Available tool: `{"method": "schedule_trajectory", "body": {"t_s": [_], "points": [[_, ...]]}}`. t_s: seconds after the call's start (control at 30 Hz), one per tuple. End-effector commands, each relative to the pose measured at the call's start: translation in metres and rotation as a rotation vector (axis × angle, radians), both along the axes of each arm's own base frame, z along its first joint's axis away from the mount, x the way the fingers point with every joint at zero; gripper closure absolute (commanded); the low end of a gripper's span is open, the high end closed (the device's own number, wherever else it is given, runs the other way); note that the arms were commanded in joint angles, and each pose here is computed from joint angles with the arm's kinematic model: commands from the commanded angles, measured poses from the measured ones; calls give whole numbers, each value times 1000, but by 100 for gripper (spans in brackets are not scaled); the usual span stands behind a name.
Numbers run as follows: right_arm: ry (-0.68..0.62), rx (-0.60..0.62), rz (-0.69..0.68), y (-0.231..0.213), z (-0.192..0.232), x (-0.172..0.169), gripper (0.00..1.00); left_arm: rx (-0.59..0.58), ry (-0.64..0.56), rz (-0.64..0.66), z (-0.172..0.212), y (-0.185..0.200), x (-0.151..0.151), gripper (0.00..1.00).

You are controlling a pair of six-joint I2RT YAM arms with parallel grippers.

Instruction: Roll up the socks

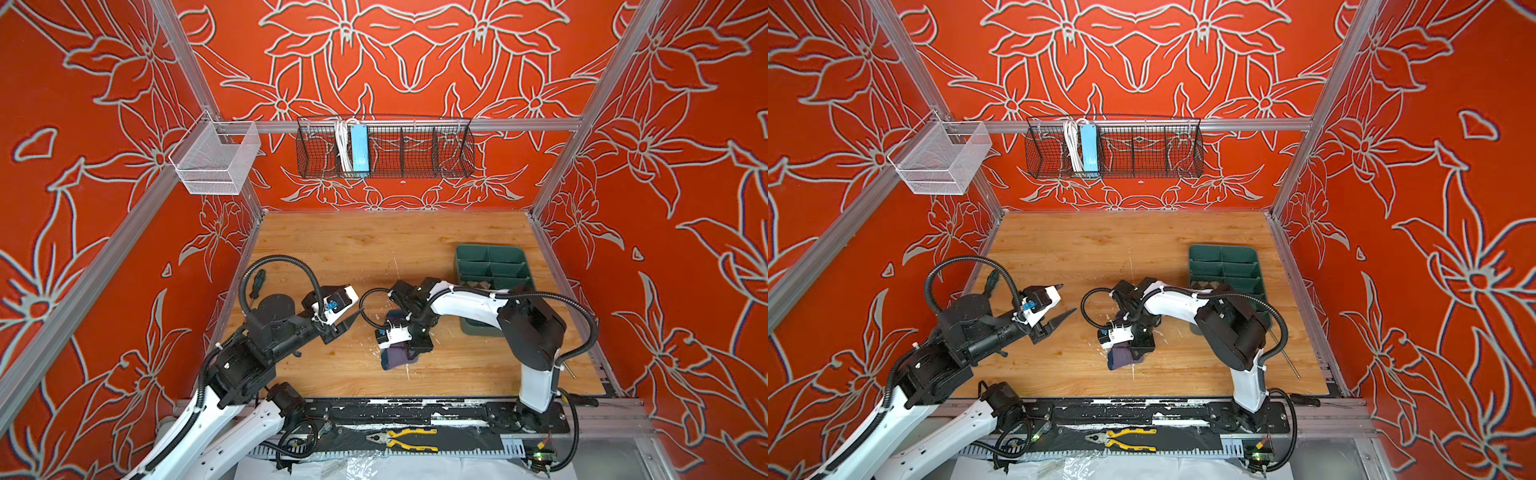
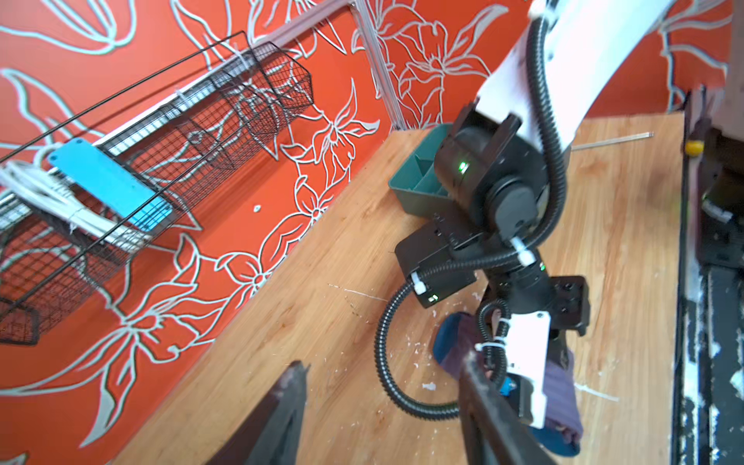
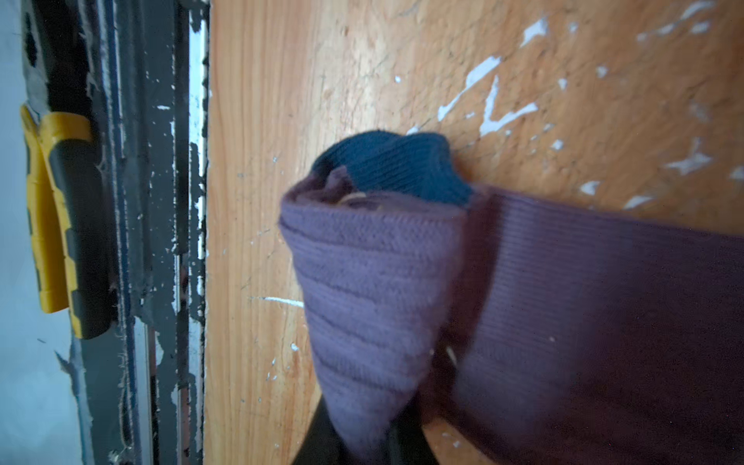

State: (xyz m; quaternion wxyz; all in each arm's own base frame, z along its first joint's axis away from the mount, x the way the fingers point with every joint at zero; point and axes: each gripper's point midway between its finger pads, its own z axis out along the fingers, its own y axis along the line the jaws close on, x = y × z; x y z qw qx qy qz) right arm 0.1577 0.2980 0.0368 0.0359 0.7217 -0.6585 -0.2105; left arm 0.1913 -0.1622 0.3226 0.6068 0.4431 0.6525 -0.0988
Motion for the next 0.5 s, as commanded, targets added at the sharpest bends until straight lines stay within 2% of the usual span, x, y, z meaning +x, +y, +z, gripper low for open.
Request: {"method": "schedule_trajectory", "body": {"t_s": [0.0, 0.1, 0.23, 0.37, 0.47], "points": [[92, -37, -3, -6, -2, -9, 100, 14, -87, -7, 19, 1, 0, 35], [98, -36, -20, -2, -4, -3, 100, 105, -63, -106, 9, -12, -4, 34], [117, -50, -39, 0, -10, 3, 100, 290, 11, -217, -34, -29, -9, 35], [137, -66, -55, 1, -15, 9, 100, 561, -62, -322, -92, -56, -24, 35], [147, -74, -63, 1, -16, 12, 100, 660, -89, -323, -130, -78, -29, 36]]}}
